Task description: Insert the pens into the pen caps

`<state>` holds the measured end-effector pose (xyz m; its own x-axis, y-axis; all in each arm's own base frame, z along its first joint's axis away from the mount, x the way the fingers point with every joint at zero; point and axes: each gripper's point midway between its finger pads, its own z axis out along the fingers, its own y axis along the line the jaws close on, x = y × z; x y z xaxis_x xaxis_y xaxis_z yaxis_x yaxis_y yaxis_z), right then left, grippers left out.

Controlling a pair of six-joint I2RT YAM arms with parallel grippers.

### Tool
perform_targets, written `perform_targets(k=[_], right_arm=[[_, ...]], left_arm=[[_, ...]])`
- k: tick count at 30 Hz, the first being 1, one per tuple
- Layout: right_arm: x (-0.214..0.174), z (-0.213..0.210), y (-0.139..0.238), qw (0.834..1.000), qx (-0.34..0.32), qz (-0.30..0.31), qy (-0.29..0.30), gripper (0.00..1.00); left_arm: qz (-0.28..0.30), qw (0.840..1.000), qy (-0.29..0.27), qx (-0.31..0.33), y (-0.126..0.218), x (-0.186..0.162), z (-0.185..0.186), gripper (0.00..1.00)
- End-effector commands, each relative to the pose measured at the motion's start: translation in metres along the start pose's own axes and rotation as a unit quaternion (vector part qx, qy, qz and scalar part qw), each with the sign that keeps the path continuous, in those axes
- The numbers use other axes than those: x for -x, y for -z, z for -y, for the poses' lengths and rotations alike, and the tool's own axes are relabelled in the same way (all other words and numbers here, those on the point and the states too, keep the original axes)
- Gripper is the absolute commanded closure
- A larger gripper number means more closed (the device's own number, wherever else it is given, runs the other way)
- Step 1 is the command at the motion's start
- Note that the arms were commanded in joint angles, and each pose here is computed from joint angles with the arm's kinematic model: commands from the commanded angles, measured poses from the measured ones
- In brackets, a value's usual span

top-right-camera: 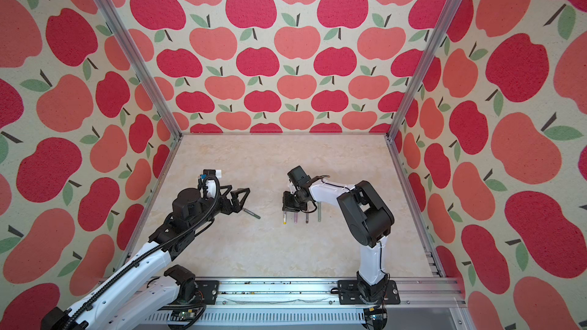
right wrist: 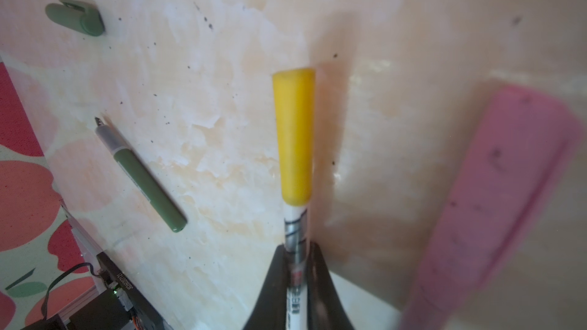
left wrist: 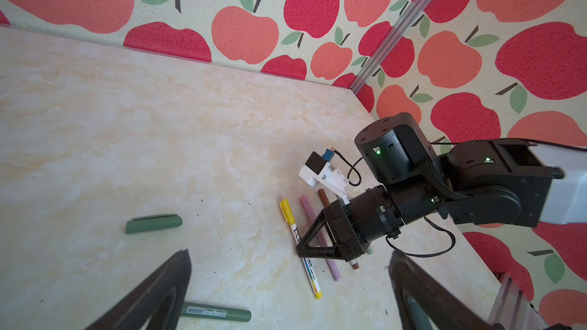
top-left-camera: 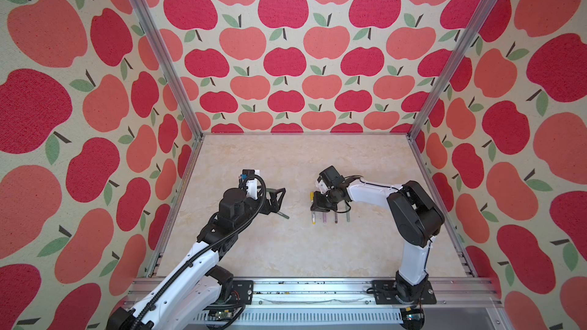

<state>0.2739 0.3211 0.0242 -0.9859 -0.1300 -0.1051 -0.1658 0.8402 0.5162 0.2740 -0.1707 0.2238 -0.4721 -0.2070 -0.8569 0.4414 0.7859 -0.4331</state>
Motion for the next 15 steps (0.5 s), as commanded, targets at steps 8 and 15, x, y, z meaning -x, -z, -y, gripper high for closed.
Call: perform_targets(k=[8,15], right_arm=[[0.0024,0.0112,-0.0058,1.0,-0.022,-0.007,-0.003,0.92],[0.001,0.0152,-0.0064,0.999,-0.03,-0.008,-0.005,0.88]], left_arm=[[0.004,1.0,0.002,-0.004,0.0031,0.0064,0.0013,0.01],[0.005,1.0,0.003,-0.002,0.0045,0.0067,0.0,0.01]])
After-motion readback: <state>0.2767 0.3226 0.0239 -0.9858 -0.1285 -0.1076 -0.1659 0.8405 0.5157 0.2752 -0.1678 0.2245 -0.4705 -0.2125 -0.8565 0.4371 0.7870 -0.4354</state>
